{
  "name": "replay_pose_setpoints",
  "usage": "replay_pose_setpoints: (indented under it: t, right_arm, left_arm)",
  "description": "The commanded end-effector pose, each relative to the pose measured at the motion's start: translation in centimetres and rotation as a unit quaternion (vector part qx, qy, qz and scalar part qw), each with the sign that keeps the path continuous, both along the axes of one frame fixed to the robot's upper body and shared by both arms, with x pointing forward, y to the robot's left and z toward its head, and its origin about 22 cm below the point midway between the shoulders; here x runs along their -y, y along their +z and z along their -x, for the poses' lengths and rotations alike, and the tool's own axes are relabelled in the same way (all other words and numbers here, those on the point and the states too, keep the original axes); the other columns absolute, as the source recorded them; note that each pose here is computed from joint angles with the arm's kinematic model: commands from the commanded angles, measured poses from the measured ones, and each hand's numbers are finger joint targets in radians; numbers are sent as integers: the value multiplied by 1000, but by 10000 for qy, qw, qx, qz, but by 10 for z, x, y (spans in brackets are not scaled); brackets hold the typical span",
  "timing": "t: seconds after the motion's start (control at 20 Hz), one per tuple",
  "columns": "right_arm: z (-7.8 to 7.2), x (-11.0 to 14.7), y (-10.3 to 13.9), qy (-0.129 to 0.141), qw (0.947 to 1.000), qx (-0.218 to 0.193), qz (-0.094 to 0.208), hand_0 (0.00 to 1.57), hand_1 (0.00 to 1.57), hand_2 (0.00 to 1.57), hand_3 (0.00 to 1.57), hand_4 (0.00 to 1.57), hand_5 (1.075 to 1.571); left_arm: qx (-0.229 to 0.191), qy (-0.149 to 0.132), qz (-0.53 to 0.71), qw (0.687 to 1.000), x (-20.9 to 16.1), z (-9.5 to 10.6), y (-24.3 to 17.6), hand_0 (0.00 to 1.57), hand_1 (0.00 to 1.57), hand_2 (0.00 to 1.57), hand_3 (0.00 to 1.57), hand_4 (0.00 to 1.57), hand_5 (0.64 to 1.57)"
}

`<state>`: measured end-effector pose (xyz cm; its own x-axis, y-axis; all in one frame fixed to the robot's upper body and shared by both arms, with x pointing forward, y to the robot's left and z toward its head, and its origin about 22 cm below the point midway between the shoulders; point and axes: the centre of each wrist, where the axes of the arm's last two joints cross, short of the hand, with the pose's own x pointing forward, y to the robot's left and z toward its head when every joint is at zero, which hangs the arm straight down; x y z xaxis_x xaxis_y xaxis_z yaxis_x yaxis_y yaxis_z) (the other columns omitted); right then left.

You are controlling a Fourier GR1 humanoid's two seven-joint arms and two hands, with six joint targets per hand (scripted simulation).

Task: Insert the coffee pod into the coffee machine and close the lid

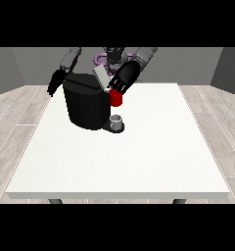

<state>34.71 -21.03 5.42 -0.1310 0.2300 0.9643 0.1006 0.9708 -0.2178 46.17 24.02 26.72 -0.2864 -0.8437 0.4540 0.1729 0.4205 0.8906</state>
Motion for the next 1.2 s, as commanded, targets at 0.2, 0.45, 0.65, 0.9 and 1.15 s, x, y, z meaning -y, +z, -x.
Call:
replay_pose_setpoints:
  t: [0.2,0.45,0.65,0.9,1.15]
  right_arm:
    - [-4,3,15,169,9996,232,-51,0,0,0,0,0,1571]
    - [5,-14,-9,-33,9999,-142,-11,0,0,0,0,0,1571]
    - [6,3,-15,20,9998,-184,9,0,0,0,0,0,1571]
    - [6,-21,-5,79,9999,86,58,0,0,0,0,0,1571]
    - [3,13,-1,-18,9999,46,92,0,0,0,0,0,1571]
  left_arm:
    - [438,44,13,9990,-7,1,11,1227,1227,1258,1198,406,1571]
    - [43,34,27,10000,7,-3,-1,1212,1212,1245,1199,352,1571]
    - [299,41,-79,9995,7,-1,4,1189,1189,1207,1172,362,1571]
    - [524,165,-453,9975,-5,-1,5,1209,1209,1228,1132,0,1571]
    - [731,-3,-810,9940,-19,3,7,1162,1162,1190,1068,0,1571]
